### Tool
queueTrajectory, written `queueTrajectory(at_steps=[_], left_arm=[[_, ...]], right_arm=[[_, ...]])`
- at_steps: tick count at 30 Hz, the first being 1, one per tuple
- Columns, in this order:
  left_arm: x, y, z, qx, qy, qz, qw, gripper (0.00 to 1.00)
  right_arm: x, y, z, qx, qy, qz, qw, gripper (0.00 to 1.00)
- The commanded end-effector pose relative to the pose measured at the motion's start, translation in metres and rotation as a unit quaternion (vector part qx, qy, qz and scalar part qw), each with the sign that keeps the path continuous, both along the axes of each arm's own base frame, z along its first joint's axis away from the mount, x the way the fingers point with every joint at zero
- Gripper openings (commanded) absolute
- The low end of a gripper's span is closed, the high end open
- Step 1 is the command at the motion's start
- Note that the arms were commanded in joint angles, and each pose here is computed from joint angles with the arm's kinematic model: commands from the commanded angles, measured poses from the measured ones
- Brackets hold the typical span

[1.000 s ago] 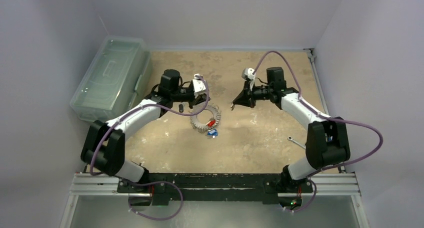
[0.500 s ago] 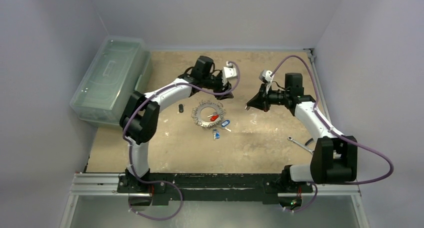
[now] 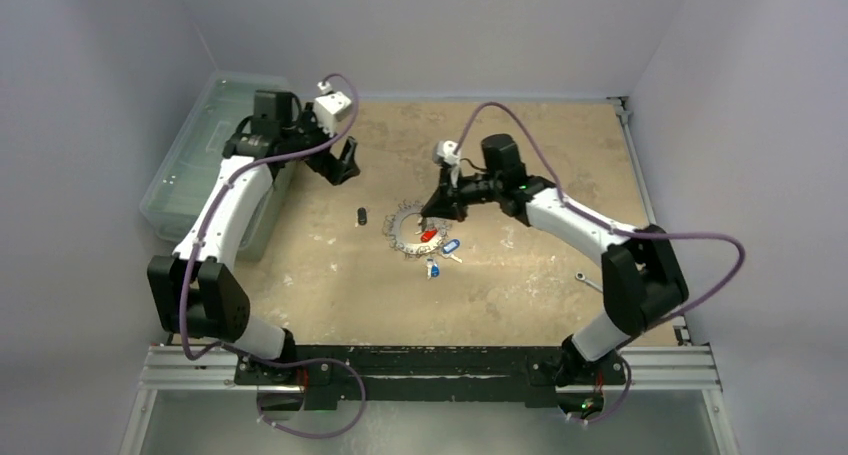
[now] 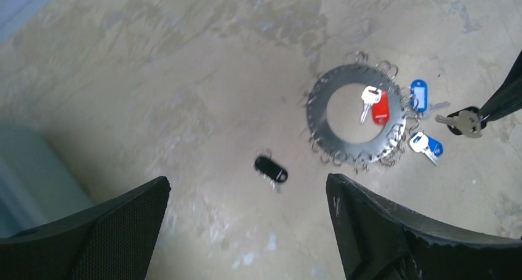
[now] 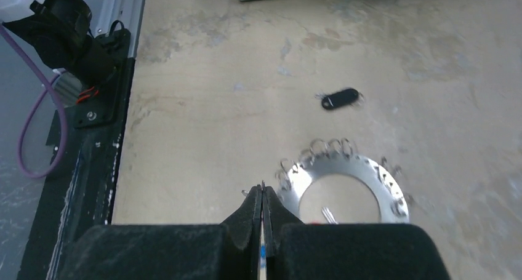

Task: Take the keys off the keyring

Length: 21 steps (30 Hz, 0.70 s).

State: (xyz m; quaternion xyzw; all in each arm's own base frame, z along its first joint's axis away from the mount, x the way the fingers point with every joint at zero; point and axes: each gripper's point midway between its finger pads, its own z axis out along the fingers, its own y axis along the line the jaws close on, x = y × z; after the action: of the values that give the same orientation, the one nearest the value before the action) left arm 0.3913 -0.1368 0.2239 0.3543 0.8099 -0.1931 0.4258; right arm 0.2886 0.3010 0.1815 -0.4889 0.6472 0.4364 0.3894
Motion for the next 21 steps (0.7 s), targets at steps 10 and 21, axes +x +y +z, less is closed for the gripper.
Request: queueTrajectory(at_steps=[10,21], left_arm=[[-0.053,0.065,0.002,-0.042,0.062,0.124,0.989,0.99],[-0.045,0.055,0.018,-0.078,0.049,0.114,0.989,0.99]], right_arm=[[0.041,0.147,-0.026,0.040,0.047,0.010,0.998,0.00],[0.055,0.114,-0.136,-0.079,0.130,-0.066,0.986,0.00]])
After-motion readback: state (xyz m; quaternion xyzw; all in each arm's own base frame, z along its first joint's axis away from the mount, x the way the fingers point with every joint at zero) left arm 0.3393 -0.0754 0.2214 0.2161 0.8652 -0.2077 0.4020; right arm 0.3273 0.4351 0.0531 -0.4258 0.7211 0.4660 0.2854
